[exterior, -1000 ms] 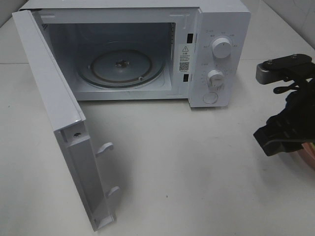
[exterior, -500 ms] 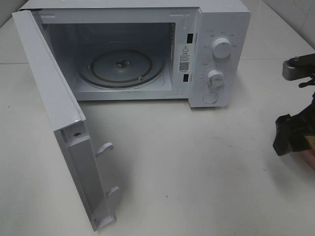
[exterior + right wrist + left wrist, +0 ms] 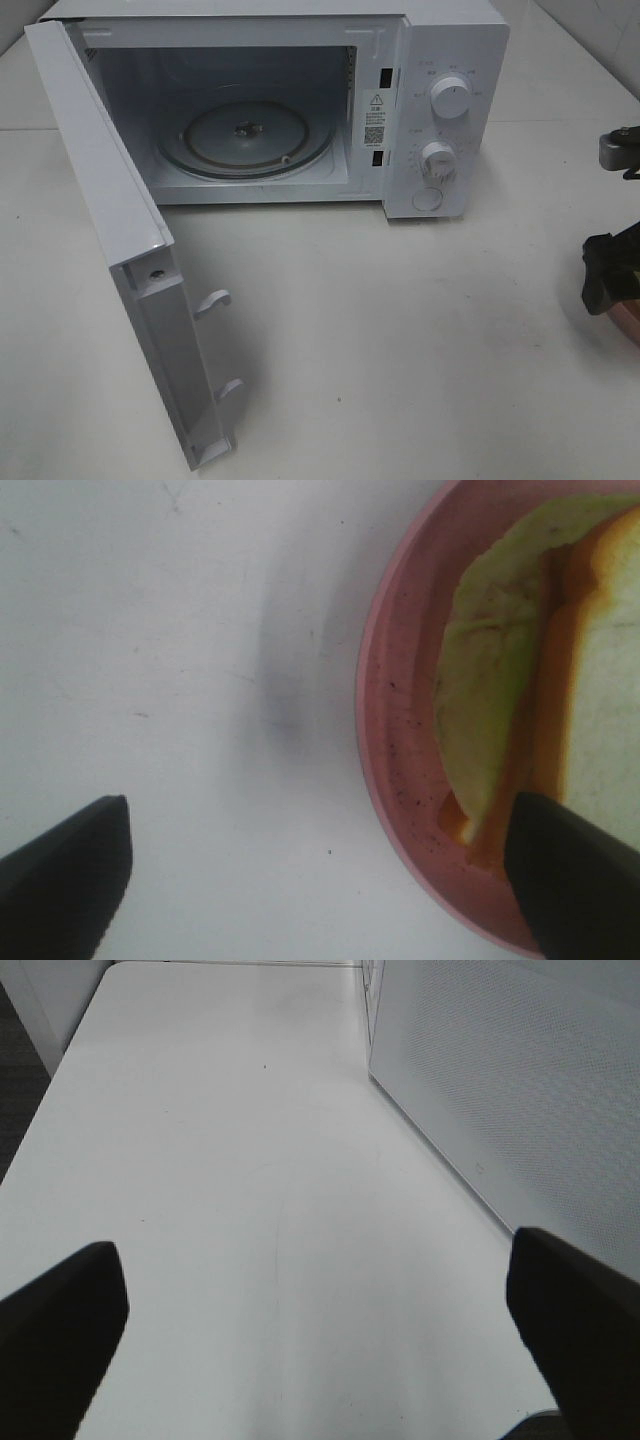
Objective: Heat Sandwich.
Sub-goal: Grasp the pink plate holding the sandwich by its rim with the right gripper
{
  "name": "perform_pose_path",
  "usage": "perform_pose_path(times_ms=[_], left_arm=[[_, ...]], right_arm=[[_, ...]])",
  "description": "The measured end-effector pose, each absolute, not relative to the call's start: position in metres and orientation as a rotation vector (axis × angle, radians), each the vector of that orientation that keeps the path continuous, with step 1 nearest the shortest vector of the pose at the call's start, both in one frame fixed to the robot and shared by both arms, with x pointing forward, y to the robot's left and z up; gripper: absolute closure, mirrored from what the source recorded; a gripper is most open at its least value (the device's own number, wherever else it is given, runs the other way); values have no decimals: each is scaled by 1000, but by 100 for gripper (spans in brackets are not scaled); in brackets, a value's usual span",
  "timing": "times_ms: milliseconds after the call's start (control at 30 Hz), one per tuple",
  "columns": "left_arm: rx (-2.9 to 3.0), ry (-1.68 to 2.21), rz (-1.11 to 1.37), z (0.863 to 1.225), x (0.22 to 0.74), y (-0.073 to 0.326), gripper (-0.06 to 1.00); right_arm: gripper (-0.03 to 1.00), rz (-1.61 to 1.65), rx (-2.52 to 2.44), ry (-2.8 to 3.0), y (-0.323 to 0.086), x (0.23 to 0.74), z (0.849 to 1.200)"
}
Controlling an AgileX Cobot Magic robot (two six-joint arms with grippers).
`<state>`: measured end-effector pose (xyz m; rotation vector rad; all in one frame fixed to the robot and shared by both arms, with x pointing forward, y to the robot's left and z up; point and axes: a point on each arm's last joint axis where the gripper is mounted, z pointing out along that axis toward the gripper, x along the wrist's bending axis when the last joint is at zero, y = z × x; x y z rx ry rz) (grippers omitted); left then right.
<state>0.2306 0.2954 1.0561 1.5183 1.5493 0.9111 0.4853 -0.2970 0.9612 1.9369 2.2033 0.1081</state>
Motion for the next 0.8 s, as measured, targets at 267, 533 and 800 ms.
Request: perform_pose_path(times_ms=[267,533,800], left_arm=[[1518,1549,911,1056,231,295,-3],[1518,1549,911,1056,231,295,-3],[1518,1549,911,1056,231,295,-3]], right_arm=[[3,30,1958,2227,-298,497,934],[5,14,1966,2253,-297,505,909],[7,9,1966,2267,-296,510,895]])
